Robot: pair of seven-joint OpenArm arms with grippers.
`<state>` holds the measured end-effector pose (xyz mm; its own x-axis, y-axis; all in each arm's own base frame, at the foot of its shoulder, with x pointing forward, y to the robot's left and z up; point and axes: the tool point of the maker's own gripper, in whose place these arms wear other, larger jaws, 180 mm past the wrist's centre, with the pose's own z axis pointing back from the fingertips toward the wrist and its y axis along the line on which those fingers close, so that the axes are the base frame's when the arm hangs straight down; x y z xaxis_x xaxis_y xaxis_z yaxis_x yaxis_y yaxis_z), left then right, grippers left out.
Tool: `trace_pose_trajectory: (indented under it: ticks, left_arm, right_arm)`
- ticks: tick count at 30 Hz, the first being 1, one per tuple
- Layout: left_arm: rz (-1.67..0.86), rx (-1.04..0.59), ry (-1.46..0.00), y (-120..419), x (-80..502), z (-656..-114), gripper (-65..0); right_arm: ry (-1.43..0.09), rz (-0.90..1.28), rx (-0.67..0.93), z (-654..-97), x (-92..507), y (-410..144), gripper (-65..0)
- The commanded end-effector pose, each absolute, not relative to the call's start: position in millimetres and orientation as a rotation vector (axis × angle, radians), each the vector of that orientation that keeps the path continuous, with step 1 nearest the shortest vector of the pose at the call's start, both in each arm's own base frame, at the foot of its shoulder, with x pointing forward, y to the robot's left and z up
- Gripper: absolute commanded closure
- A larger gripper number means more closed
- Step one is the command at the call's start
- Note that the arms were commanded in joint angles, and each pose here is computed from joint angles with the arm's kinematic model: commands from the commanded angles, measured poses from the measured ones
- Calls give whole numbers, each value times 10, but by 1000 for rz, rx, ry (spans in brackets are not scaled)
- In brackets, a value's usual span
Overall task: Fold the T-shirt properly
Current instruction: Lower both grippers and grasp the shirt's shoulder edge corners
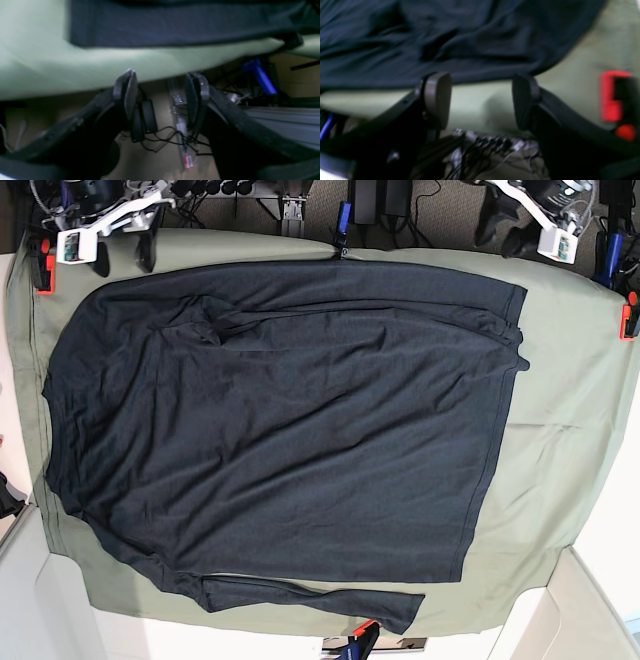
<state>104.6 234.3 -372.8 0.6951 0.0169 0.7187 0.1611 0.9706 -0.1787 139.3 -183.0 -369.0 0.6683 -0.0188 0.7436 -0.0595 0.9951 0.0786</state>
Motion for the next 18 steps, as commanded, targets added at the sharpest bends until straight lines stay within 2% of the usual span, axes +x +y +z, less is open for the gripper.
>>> trace_pose_trajectory:
  ticks: [1, 8, 13, 18]
  left_arm:
    - [-104, -239, -827, 2380, 1087, -3620, -336]
    - [-132, -249, -863, 2510, 1214, -3459, -336]
    - [-137, -251, -890, 2524, 1319, -3408, -422]
    - [-108, -211, -935, 2610, 1492, -3362, -422]
  right_arm:
    - [-883, 5, 68, -3582, 1494, -1935, -386]
    - [-942, -92, -34, -3503, 1782, -2389, -386]
    - [-950, -130, -57, -3584, 1923, -2551, -386]
    - [-919, -157, -81, -3726, 1993, -2695, -386]
